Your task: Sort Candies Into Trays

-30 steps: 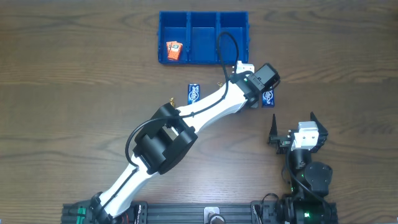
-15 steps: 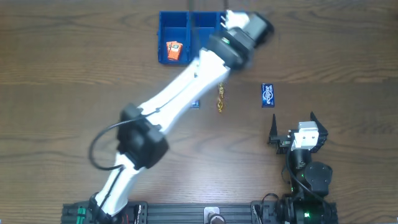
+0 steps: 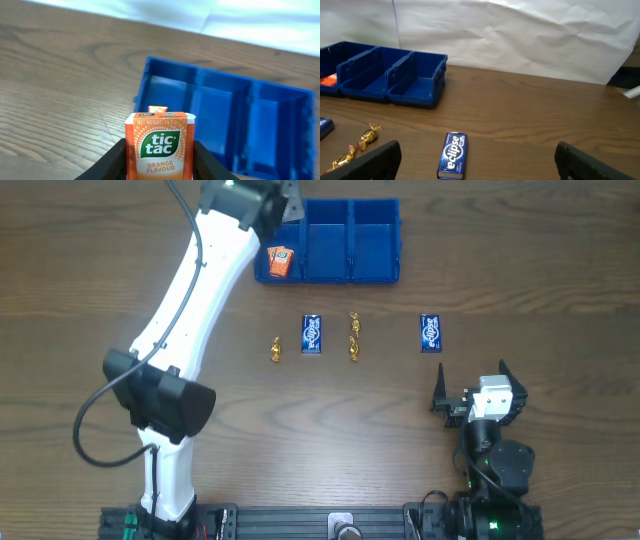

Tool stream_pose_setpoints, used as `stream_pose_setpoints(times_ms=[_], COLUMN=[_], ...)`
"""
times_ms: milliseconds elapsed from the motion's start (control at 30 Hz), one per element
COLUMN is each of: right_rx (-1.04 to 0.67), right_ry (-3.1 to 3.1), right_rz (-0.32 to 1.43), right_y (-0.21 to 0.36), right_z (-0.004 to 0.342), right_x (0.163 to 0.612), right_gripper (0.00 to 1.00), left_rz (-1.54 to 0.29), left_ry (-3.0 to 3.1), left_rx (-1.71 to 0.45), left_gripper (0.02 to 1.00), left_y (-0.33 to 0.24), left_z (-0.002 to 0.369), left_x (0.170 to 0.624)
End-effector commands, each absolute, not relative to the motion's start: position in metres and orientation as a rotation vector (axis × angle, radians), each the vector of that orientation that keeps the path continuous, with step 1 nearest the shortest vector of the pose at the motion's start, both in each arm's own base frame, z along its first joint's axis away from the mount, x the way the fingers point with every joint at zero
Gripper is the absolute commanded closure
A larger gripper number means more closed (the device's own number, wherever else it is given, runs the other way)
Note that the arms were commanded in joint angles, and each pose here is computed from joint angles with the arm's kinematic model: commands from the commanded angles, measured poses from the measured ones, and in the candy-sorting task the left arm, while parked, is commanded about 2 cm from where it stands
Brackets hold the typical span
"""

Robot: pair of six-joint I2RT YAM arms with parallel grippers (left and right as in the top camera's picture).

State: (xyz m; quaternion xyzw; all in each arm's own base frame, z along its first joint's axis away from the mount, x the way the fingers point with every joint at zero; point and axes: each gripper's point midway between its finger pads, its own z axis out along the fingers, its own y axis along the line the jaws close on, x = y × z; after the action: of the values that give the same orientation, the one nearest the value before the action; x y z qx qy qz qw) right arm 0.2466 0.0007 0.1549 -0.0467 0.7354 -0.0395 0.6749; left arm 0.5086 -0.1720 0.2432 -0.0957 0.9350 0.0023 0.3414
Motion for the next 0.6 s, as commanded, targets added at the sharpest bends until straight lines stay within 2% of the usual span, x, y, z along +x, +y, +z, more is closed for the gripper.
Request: stream_pose_setpoints(times_ms=[33,267,600], right_rx=[-0.114,-0.114,-0.114], right_ry=[1.662,1.662,1.662], right_rz=[-0.102,-0.102,-0.102], right_y=[0.0,0.0,0.0], right_z=[0.153,0.153,0.153], right_x=[0.246,0.246,0.246], right_gripper=[0.003,0.003,0.003], left_rz=[0.004,-0.03,0.0], left_ry=[2.524,2.573,2.621], left_rx=[-0.203,-0.168,-0.166], left_gripper=[0.741,0.733,0.744], left_y=[-0.174,-0.192,-0.192], left_z=[0.197,0.151,0.12], left_x=[0.522,0.537,0.54])
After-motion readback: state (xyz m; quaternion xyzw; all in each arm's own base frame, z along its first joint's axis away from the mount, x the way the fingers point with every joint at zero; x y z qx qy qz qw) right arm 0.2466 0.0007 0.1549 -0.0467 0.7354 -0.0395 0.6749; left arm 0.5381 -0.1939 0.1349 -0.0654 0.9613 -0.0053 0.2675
